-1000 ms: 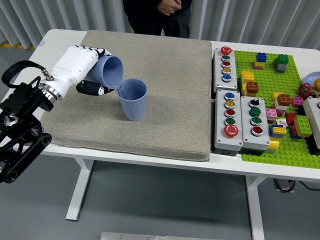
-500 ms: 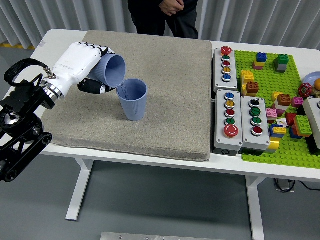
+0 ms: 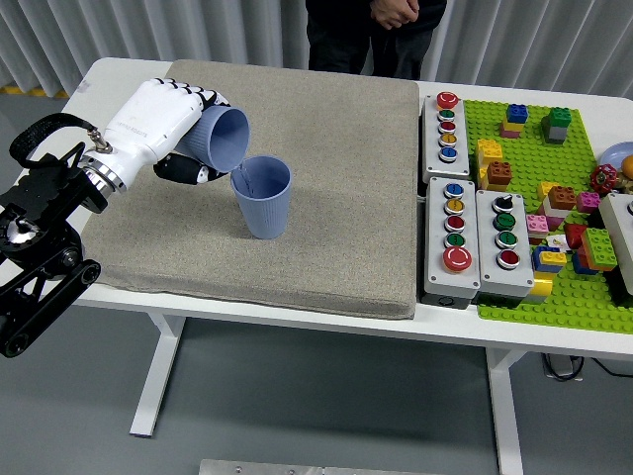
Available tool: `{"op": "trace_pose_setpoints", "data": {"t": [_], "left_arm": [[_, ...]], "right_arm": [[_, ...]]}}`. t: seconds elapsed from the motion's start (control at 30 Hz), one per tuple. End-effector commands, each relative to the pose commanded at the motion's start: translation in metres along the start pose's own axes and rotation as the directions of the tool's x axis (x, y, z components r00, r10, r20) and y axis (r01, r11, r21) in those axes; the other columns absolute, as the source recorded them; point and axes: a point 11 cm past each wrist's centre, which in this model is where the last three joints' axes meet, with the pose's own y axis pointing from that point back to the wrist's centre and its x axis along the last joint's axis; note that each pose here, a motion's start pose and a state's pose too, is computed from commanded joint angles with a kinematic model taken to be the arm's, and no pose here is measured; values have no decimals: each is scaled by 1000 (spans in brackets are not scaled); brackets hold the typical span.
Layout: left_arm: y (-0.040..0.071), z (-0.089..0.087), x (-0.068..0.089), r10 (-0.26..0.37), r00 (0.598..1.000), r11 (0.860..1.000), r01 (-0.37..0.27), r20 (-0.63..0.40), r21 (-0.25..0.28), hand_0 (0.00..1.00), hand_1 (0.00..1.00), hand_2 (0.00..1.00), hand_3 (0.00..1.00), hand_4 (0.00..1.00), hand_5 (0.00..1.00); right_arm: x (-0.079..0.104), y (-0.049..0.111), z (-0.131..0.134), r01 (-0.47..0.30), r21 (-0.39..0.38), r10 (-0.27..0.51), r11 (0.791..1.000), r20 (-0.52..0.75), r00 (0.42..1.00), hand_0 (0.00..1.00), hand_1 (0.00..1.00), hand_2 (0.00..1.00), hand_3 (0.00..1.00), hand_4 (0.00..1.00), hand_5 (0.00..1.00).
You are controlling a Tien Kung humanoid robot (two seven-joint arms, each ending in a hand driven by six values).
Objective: Pick cup pour cup place
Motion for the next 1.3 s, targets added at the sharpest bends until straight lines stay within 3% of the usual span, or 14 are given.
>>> {"op": "trace_pose_setpoints", "data": {"t": [1.3], "left_arm": [[2,-1,4,37,997,999,-38,67,9,584,508,534,528,801,153]], "right_arm": [[3,-1,5,-7,-10,7,1000,-4,1000,722,688,732,696,326,297]]}}
